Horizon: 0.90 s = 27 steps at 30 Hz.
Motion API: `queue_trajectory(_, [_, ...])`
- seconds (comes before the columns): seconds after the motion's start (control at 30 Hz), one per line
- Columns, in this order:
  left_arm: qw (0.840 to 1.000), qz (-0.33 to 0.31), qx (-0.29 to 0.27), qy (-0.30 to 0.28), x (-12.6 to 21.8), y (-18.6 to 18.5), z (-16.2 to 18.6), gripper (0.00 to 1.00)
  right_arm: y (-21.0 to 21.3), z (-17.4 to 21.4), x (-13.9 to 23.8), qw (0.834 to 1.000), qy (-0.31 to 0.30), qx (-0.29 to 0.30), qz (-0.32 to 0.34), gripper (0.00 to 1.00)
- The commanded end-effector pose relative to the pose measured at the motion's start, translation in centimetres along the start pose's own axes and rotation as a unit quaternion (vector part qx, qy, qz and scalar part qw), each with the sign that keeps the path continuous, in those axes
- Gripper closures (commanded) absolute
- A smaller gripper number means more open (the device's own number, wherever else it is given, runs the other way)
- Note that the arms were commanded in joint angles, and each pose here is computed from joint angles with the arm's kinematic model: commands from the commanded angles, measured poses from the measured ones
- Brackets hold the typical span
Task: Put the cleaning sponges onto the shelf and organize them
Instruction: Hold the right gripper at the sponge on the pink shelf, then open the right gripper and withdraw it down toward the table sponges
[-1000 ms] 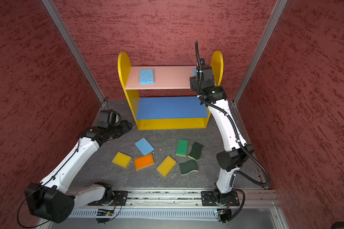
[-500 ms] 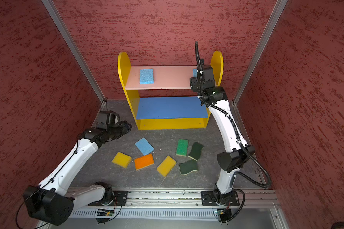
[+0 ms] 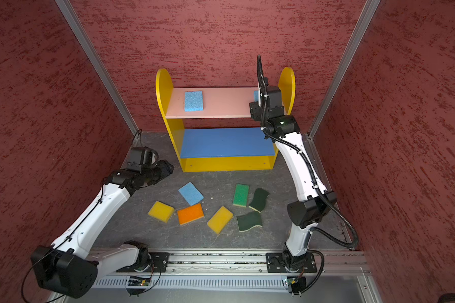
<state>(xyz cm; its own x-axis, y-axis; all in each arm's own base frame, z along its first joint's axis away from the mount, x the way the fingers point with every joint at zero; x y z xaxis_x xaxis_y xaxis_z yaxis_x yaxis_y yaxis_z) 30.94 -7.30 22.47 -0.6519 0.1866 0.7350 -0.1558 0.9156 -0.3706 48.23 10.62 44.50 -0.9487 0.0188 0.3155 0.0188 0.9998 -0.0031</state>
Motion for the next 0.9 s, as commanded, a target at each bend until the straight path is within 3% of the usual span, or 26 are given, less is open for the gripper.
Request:
queue_trajectory(0.0, [1.0,-0.002,0.004,0.0,-0.1,0.3,0.0,0.4,-0.5,1.9,0.0,0.999,0.032,0.027,0.008,0.2])
queue_trajectory(0.67, [1.0,0.003,0.009,-0.001,0.7,0.3,0.6,0.4,-0.4,-1.4,5.0,0.999,-0.041,0.009,-0.025,0.01])
queue_trajectory(0.87, [1.0,0.007,0.008,0.001,1.0,0.1,0.8,0.39,-0.2,-1.6,7.0,0.998,-0.061,0.023,-0.02,0.01])
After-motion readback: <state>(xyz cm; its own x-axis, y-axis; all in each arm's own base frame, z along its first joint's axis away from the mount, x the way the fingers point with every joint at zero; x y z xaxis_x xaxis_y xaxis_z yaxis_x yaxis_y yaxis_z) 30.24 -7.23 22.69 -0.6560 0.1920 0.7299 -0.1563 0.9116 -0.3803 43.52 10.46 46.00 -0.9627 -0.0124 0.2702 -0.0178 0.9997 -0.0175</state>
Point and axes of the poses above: each gripper's point midway between its finger pads, its own x axis back along the fingers, its own y axis along the line the jaws close on, z = x × y, the point moved 2 cm from there along x, back along the fingers, and after that the axes turned 10 degrees about -x, right-handed, at the moved point
